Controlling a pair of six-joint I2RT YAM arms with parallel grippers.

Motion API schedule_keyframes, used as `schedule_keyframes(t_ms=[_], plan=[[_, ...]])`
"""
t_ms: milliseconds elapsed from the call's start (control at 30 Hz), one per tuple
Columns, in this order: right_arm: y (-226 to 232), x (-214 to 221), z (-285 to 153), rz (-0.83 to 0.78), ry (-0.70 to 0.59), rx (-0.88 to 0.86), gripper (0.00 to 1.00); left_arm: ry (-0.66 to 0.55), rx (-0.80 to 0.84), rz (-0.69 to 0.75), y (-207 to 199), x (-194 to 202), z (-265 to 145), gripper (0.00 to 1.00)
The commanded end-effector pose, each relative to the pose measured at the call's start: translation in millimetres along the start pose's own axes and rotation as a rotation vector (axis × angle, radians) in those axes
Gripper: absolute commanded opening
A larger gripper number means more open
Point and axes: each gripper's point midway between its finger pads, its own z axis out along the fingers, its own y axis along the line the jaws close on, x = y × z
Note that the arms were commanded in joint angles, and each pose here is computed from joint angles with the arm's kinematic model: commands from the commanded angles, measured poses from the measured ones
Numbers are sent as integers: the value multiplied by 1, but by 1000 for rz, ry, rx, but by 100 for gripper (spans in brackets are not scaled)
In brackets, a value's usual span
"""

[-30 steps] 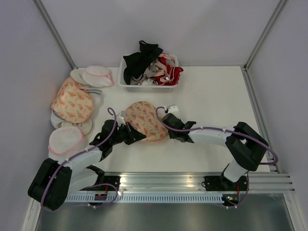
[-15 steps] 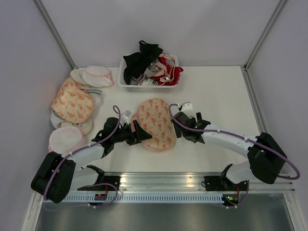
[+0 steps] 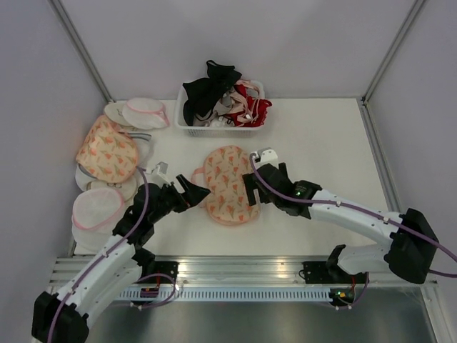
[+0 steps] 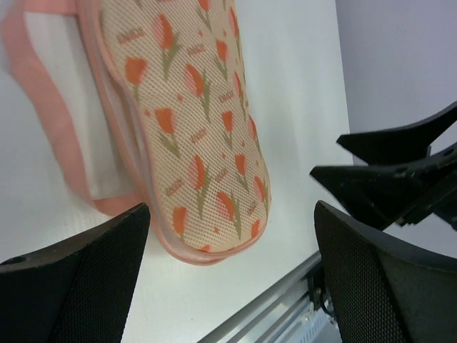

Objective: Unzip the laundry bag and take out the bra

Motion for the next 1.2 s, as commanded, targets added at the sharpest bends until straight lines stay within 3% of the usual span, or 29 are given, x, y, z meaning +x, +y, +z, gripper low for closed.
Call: schedule_keyframes(t_ms=[0, 200, 433, 500, 533, 567, 800, 933, 1000, 1133, 1167], plan=[[71, -34, -4, -56, -69, -209, 96, -96, -181, -10, 27, -15, -16, 99], [124, -34, 12, -118, -37, -264, 88, -163, -269, -82, 44, -17, -36, 98], [149, -20, 46, -141, 20, -219, 74, -312, -240, -174, 49, -26, -57, 98], [158, -21, 50, -140, 21, -229, 61, -329, -233, -179, 49, -27, -60, 98], [161, -16, 56, -141, 35, -224, 47, -325, -238, -182, 51, -26, -61, 98], [164, -15, 58, -144, 40, -222, 43, -324, -240, -182, 51, -26, -61, 98], [192, -20, 73, -150, 40, -208, 44, -289, -250, -193, 55, -17, -57, 98], [185, -16, 85, -143, 53, -120, 44, -295, -239, -200, 55, -17, -58, 98], [180, -14, 94, -128, 50, -63, 42, -297, -234, -201, 55, -16, -59, 98], [167, -4, 104, -140, 74, 35, 25, -302, -231, -204, 56, -16, -60, 98], [164, -2, 106, -148, 81, 49, 25, -301, -233, -205, 56, -15, -60, 98]])
